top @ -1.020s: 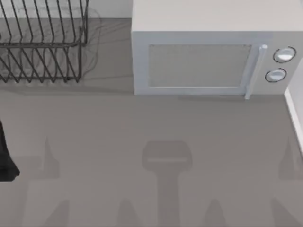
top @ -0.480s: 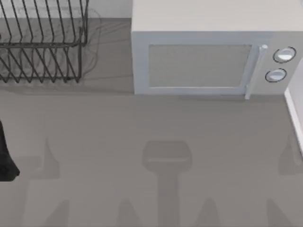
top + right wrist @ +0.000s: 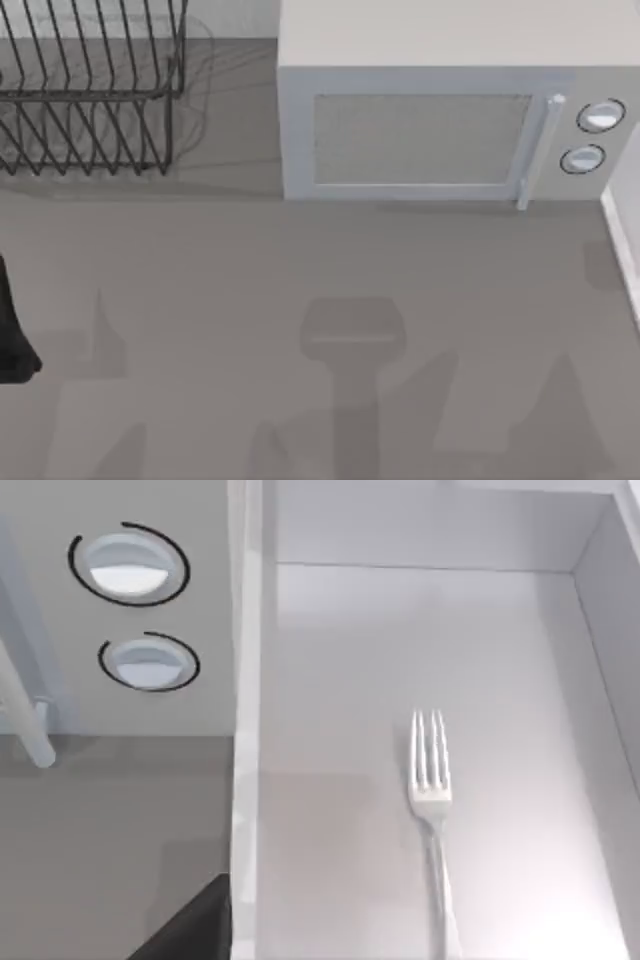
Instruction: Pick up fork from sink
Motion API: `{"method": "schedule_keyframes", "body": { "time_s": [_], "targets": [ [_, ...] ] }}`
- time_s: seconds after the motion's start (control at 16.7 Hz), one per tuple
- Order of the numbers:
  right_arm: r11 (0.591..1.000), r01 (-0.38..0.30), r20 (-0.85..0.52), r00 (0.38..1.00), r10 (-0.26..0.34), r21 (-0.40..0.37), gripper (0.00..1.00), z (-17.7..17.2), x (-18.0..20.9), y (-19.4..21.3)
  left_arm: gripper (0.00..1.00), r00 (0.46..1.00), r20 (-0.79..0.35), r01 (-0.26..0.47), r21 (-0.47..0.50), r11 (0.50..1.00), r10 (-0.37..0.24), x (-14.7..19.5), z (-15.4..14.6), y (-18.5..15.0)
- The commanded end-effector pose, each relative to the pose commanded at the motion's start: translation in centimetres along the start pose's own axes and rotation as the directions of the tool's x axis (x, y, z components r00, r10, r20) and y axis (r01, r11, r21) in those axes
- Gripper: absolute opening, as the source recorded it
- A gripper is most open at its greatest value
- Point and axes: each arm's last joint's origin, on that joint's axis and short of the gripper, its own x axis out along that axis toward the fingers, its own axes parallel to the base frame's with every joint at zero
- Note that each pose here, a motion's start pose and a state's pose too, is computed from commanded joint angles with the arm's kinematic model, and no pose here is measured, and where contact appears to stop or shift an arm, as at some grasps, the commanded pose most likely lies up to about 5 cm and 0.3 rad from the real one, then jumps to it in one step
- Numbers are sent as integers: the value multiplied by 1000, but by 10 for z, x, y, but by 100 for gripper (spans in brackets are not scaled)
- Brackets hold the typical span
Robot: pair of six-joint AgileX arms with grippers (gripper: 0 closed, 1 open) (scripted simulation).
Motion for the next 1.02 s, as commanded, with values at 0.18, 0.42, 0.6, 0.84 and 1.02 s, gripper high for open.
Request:
{"method": "schedule_keyframes", "body": {
  "time_s": [0.18,0.42,0.6,0.84,1.02],
  "targets": [
    [1000,-3,-243,970,0,-10,100,43,49,-12,100,1000,0,0,0,1000,0,0,0,0],
    [1000,-25,-525,851,18,-6,100,69,138,-31,100,1000,0,0,0,1000,0,0,0,0],
    [999,-46,-676,736,41,10,100,65,201,-44,100,1000,0,0,0,1000,0,0,0,0],
    [997,-67,-788,611,68,34,100,48,257,-56,100,1000,0,0,0,1000,0,0,0,0],
    [996,-73,-817,571,77,43,100,40,273,-60,100,1000,0,0,0,1000,0,0,0,0]
  ]
}}
